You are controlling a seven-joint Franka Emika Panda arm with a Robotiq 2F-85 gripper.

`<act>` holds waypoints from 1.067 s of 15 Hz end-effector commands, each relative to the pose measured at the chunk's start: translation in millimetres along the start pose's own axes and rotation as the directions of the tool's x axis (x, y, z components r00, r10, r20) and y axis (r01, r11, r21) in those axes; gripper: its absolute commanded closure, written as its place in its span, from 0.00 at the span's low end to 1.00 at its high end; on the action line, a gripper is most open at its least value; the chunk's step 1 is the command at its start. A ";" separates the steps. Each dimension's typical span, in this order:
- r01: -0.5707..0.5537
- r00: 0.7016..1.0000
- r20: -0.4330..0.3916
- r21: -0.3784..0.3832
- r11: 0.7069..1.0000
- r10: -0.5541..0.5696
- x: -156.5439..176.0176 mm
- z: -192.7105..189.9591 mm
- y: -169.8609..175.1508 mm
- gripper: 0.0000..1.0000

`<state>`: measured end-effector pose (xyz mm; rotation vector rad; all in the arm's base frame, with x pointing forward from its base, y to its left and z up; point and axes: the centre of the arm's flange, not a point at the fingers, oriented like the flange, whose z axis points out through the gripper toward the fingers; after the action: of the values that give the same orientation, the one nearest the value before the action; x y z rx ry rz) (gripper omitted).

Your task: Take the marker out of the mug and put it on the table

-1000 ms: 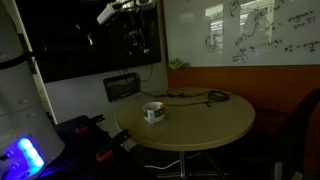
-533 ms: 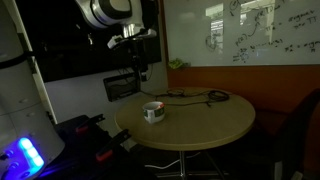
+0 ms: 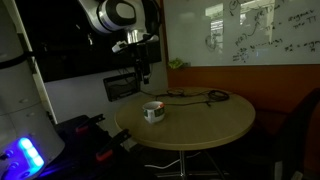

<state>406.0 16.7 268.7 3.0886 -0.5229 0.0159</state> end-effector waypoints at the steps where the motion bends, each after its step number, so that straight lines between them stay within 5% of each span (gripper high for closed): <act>1: -0.060 0.998 -0.033 -0.006 0.998 0.060 -0.2 10.1 -5.6 0.00; 7: -0.390 0.912 -0.143 -0.014 0.921 0.385 26.2 29.8 -11.7 0.00; 14: -0.474 0.878 -0.098 -0.048 0.879 0.468 35.9 70.7 -48.6 0.19; 16: -0.495 0.867 -0.102 -0.056 0.867 0.489 39.6 82.2 -58.0 0.31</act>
<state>448.9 49.6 202.9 2.8075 -1.1930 0.1131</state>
